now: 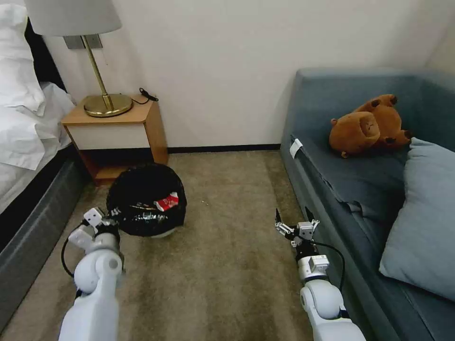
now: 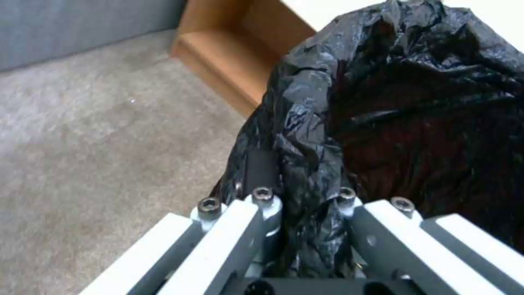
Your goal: Pick up the trash bin, then pick up the garbage on the floor and place it into the trash bin.
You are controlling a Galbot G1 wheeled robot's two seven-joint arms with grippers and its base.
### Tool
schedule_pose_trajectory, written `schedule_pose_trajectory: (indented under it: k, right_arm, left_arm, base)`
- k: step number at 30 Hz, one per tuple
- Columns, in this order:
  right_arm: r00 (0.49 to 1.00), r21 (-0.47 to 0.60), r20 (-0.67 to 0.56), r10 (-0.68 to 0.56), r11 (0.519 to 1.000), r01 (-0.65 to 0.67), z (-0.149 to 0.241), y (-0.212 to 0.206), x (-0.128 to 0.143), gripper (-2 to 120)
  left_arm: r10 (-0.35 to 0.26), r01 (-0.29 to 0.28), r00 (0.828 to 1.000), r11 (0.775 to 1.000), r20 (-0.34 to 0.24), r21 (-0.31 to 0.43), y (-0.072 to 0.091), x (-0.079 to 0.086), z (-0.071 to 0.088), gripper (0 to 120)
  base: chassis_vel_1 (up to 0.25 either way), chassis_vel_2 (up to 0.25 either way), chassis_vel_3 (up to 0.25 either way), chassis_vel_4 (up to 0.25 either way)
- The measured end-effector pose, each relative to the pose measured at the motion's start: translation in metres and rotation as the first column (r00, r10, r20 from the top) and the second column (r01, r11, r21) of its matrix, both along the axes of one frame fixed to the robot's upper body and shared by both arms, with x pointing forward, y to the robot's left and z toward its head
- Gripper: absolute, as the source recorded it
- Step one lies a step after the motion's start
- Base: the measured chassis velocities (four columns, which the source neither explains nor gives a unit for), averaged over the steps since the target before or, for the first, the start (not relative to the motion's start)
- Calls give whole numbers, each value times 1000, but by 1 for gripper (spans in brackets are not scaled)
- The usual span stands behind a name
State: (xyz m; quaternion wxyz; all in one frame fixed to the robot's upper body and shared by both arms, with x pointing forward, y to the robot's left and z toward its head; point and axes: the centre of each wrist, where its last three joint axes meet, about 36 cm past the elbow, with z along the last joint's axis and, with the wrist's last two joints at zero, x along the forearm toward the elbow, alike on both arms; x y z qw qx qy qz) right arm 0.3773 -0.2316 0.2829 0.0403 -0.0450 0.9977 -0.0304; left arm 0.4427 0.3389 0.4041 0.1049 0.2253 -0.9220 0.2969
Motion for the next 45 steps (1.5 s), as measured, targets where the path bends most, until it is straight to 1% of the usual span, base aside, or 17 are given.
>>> schedule_pose_trajectory:
  k: [2, 3, 5, 9, 11, 13, 15, 17, 21, 29, 32, 36, 38, 39, 41, 44, 45]
  right_arm:
    - [1000, -2, 0, 13, 1000, -13, 0, 1, 1, 100]
    - [1000, -2, 0, 13, 1000, -13, 0, 1, 1, 100]
    - [1000, -6, 3, 18, 1000, -18, 0, 0, 1, 100]
    - [1000, -12, 6, 19, 1000, -19, 1, -3, 0, 100]
    - [1000, -18, 10, 29, 999, -29, 2, -7, -1, 100]
    - [999, -19, 11, 33, 999, -32, 1, -7, -2, 100]
    - [999, -22, 14, 45, 999, -45, 1, -8, -3, 100]
    - [999, -24, 16, 50, 998, -50, 1, -8, -3, 100]
    - [998, -30, 22, 65, 997, -64, 0, -9, -3, 100]
    - [996, -36, 27, 86, 996, -85, -2, -10, -3, 100]
    - [995, -41, 30, 99, 994, -98, -4, -11, -4, 100]
    - [994, -42, 29, 105, 994, -104, -5, -11, -5, 100]
    - [993, -44, 28, 113, 993, -111, -6, -11, -5, 100]
    - [993, -44, 28, 113, 993, -111, -6, -11, -5, 100]
    - [993, -45, 27, 117, 992, -116, -7, -12, -6, 100]
    - [992, -45, 26, 119, 992, -118, -7, -12, -6, 100]
    - [992, -46, 27, 121, 992, -120, -8, -12, -6, 100]
  left_arm:
    - [41, -42, 999, 999, -22, -29, 7, 10, -1, 3]
    - [41, -42, 999, 999, -22, -29, 7, 10, -1, 3]
    - [91, -95, 994, 993, -63, -75, 12, 24, -6, 3]
    - [122, -131, 988, 986, -91, -102, 14, 37, -11, 3]
    - [188, -201, 975, 973, -116, -111, 17, 55, -15, 3]
    - [204, -218, 972, 970, -120, -112, 18, 59, -16, 3]
    - [263, -282, 953, 952, -149, -120, 23, 76, -22, 3]
    - [275, -296, 948, 948, -161, -120, 24, 82, -25, 3]
    - [280, -303, 944, 945, -176, -120, 25, 89, -29, 3]
    - [277, -302, 942, 945, -188, -125, 25, 92, -35, 3]
    - [271, -297, 945, 946, -185, -127, 25, 91, -35, 15]
    - [268, -293, 946, 948, -181, -127, 24, 89, -35, 23]
    - [266, -289, 948, 949, -176, -126, 24, 88, -34, 36]
    - [266, -289, 948, 949, -176, -126, 24, 88, -34, 36]
    - [264, -285, 950, 950, -167, -123, 24, 86, -30, 48]
    - [262, -282, 952, 952, -160, -121, 23, 84, -28, 53]
    - [259, -279, 953, 953, -154, -118, 23, 83, -25, 58]
  base:
    - [0, 0, 0, 0]
    - [0, 0, 0, 0]
    - [0, 0, 0, 0]
    - [0, 0, 0, 0]
    - [0, 0, 0, 0]
    - [0, 0, 0, 0]
    - [0, 0, 0, 0]
    - [0, 0, 0, 0]
    - [0, 0, 0, 0]
    - [0, 0, 0, 0]
    - [0, 0, 0, 0]
    - [0, 0, 0, 0]
    - [0, 0, 0, 0]
    - [0, 0, 0, 0]
    - [0, 0, 0, 0]
    - [0, 0, 0, 0]
    - [0, 0, 0, 0]
